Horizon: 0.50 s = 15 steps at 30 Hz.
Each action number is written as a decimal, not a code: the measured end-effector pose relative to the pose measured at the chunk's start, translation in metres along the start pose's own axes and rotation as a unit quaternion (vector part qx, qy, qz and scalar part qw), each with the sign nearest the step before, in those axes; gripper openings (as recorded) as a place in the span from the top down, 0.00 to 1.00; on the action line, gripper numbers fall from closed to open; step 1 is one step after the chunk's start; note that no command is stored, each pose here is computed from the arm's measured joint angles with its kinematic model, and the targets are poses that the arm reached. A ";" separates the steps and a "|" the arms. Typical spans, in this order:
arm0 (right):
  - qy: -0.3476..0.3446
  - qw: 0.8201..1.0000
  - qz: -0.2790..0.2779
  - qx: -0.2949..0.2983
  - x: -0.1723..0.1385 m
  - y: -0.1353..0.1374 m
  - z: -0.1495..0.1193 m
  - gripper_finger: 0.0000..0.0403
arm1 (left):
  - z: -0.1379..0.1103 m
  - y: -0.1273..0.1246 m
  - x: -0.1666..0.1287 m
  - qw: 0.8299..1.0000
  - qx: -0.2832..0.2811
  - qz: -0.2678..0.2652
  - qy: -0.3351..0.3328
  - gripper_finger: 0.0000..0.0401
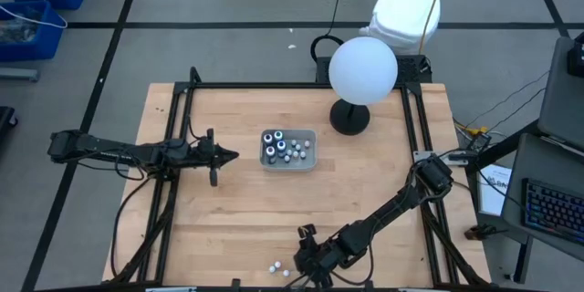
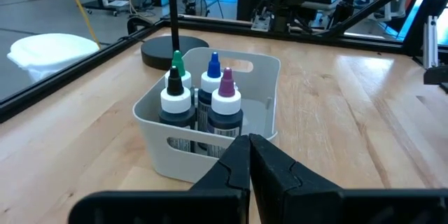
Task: Pick & Place food coloring
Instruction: Put the small yellow food coloring bottle into the gray bin
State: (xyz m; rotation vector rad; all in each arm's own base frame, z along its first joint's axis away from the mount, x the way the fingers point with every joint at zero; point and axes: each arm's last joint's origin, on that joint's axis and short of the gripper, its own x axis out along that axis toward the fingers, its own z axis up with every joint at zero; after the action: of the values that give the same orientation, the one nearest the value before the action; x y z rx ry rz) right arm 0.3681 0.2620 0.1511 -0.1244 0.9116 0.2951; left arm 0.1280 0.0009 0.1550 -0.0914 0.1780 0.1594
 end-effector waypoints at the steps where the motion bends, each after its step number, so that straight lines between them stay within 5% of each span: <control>1: 0.001 1.000 0.000 0.000 0.001 0.000 -0.001 0.54 | 0.000 0.000 0.000 1.000 0.000 0.000 0.000 0.97; 15: -0.006 1.000 0.002 0.002 0.003 -0.001 -0.004 0.59 | 0.000 0.000 0.000 1.000 0.000 0.000 0.000 0.97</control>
State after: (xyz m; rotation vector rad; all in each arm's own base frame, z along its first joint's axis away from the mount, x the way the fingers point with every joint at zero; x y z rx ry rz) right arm 0.3676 0.2604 0.1464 -0.1174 0.8996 0.2966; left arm 0.1280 0.0009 0.1550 -0.0912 0.1779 0.1598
